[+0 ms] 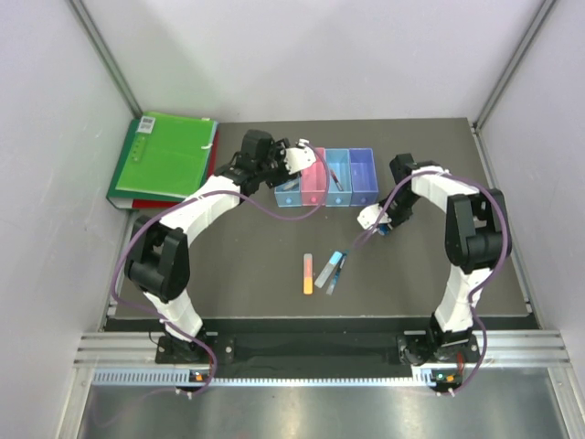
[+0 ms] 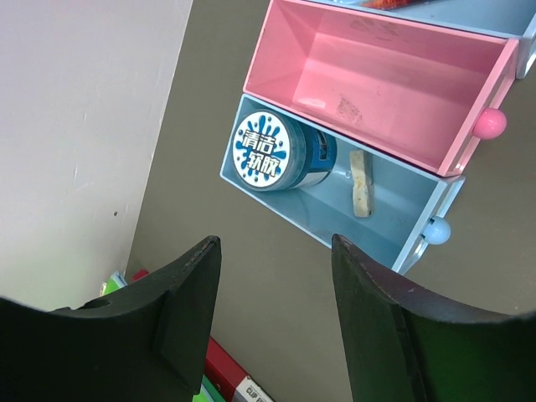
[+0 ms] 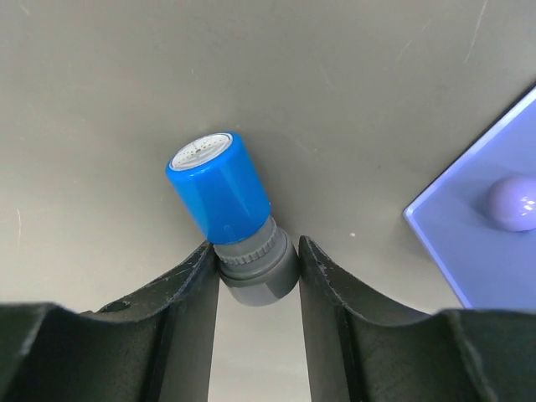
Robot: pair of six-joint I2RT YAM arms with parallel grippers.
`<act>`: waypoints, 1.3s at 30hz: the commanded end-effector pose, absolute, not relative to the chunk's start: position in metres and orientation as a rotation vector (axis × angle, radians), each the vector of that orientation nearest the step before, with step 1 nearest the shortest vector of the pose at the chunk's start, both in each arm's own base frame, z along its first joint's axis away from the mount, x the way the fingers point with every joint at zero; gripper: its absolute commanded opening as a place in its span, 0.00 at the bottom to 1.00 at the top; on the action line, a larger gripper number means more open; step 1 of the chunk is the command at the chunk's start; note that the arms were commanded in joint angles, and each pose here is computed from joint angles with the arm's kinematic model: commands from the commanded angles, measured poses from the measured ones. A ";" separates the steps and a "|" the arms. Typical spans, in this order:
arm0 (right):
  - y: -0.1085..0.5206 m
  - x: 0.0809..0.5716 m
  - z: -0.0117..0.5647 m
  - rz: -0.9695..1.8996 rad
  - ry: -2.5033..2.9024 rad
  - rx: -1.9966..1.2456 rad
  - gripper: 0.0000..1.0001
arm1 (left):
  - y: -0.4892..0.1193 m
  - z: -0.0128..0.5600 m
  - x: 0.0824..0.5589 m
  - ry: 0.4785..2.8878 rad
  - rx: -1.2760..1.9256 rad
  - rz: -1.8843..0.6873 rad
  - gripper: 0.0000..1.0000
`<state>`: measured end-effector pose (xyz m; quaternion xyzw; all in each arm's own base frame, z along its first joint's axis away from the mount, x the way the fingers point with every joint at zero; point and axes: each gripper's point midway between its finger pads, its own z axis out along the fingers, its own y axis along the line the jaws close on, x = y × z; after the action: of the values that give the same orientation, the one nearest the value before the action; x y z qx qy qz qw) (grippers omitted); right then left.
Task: Sort the stationery into containers
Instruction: Pick up the stationery from the center of the board.
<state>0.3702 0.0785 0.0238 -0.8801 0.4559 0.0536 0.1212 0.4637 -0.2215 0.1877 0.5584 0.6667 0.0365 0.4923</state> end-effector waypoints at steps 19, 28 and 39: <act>0.130 0.367 0.091 0.012 0.947 -2.349 0.05 | -0.234 0.216 0.466 1.556 1.293 0.027 0.61; 0.138 0.397 0.132 -0.083 1.141 -2.053 0.05 | -0.241 0.210 0.455 1.570 1.234 -0.042 0.61; 0.142 0.447 0.185 -0.122 1.350 -1.640 0.03 | -0.273 0.228 0.444 1.354 1.149 -0.099 0.61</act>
<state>0.4247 0.1275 0.1334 -0.7383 0.5359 -0.0460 0.4068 0.4393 -0.2561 0.1712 0.5336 0.6536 -0.0321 0.5357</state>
